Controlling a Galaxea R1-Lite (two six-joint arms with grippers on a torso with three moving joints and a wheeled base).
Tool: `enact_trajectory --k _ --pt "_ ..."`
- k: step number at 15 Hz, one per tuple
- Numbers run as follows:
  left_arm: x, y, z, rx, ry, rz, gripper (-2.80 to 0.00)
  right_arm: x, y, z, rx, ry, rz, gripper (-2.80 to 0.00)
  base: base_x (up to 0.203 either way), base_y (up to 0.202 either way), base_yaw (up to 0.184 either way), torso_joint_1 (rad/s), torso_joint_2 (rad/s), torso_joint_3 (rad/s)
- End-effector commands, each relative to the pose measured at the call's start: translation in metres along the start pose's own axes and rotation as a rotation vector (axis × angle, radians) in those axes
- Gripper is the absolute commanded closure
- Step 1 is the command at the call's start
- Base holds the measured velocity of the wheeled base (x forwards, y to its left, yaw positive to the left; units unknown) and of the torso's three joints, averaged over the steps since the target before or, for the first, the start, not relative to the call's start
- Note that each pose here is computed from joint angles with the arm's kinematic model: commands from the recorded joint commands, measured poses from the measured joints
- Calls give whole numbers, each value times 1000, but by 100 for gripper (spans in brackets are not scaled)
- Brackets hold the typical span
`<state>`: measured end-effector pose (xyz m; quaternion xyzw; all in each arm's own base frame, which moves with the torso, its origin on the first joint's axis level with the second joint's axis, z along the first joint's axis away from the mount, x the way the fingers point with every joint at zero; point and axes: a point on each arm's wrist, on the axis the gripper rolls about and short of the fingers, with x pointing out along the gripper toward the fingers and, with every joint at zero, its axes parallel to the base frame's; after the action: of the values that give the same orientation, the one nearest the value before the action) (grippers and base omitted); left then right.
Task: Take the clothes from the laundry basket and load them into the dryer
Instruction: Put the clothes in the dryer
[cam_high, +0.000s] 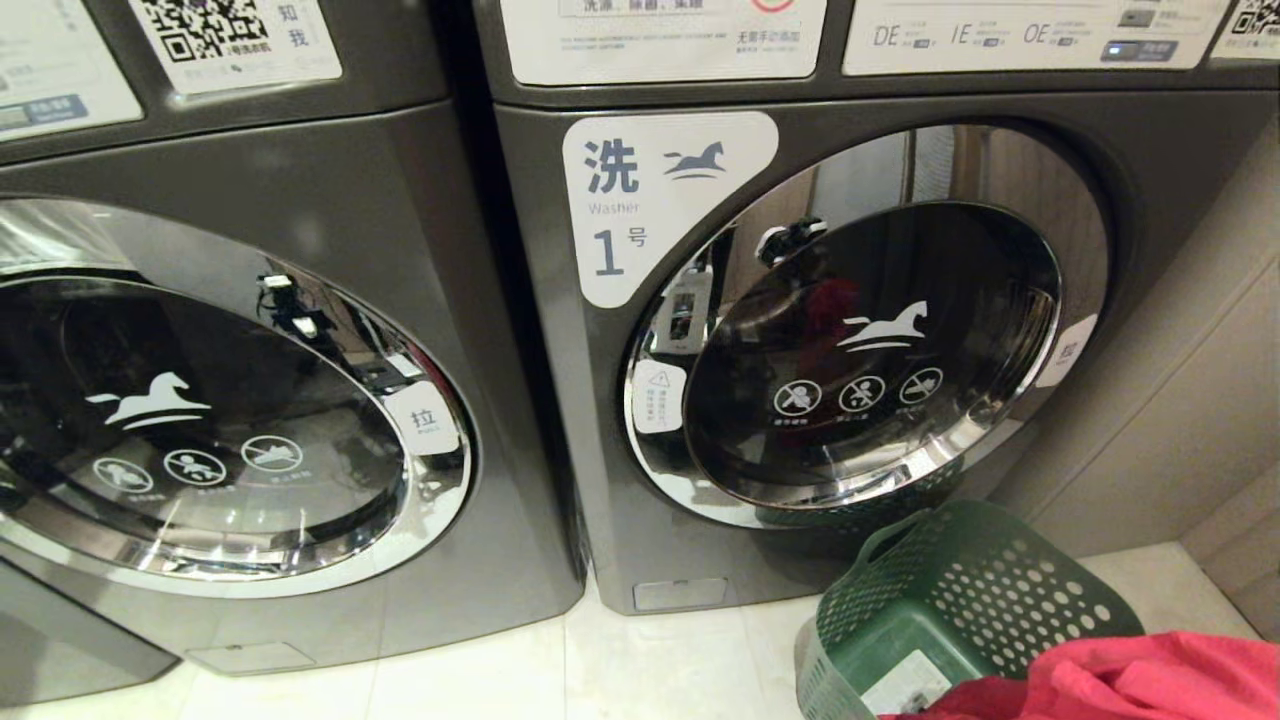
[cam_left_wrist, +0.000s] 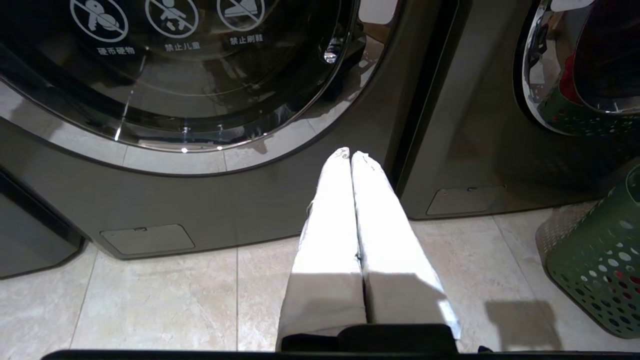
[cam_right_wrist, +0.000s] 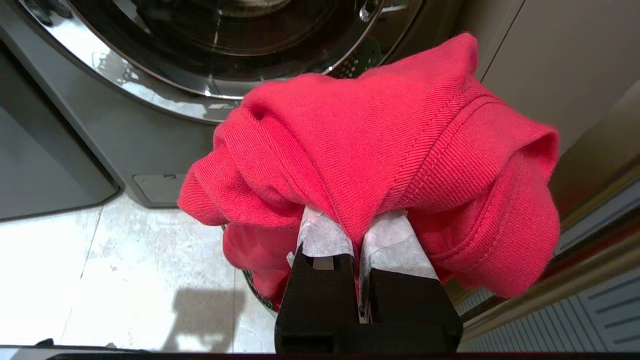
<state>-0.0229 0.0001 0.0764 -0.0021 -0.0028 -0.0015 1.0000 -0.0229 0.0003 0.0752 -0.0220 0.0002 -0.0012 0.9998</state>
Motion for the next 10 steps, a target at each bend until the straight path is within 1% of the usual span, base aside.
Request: enact_trajectory --k 1,8,10 --pt "0 0 0 0 -2 0 0 0 0 0 -1 1 1 0 0 0 0 -2 -2 201" --pt "0 0 0 0 -2 0 0 0 0 0 -1 1 1 0 0 0 0 3 1 203" --pt "0 0 0 0 -2 0 0 0 0 0 -2 0 1 0 0 0 0 7 -26 17"
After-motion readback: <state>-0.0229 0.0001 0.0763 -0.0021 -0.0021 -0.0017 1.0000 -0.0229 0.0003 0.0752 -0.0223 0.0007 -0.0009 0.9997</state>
